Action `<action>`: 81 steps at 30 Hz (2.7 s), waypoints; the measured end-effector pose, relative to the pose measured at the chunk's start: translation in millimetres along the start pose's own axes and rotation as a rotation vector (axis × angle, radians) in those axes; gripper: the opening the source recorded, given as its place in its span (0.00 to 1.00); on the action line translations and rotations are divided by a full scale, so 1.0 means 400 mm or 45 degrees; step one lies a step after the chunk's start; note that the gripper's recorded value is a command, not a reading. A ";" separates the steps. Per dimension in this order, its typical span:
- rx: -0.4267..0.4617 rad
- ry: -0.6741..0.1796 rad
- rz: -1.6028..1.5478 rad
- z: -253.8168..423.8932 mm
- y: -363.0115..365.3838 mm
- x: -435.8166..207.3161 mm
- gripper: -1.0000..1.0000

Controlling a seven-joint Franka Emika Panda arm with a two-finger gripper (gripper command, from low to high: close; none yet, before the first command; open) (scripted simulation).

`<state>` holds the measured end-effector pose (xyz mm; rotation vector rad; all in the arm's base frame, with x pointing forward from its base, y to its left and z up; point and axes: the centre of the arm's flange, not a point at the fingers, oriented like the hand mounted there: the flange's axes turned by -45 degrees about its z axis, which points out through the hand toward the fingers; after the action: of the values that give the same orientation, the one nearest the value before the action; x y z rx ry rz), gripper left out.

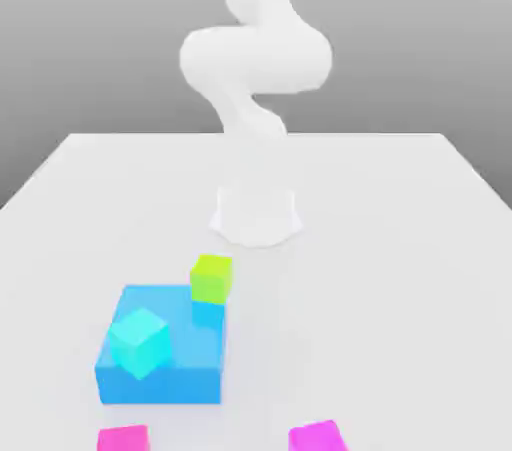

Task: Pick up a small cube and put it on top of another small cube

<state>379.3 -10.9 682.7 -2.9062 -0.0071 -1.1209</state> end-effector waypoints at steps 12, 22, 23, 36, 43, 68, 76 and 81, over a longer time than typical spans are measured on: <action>0.096 -0.376 -0.040 0.521 0.133 -0.064 0.50; 0.089 -0.672 -0.079 0.894 0.249 -0.274 0.50; 0.085 -0.702 -0.086 0.926 0.260 -0.301 0.50; 0.027 -0.937 -0.156 1.245 0.365 -0.640 0.00; 0.027 -0.938 -0.157 1.229 0.365 -0.625 0.00; -0.107 -0.931 0.601 0.650 0.183 -0.667 0.00; -0.328 -0.893 0.818 0.538 0.150 -0.788 0.00; -0.350 -0.888 0.834 0.614 0.153 -0.867 0.00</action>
<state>288.1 -63.5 266.5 -2.9594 1.0487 -0.0010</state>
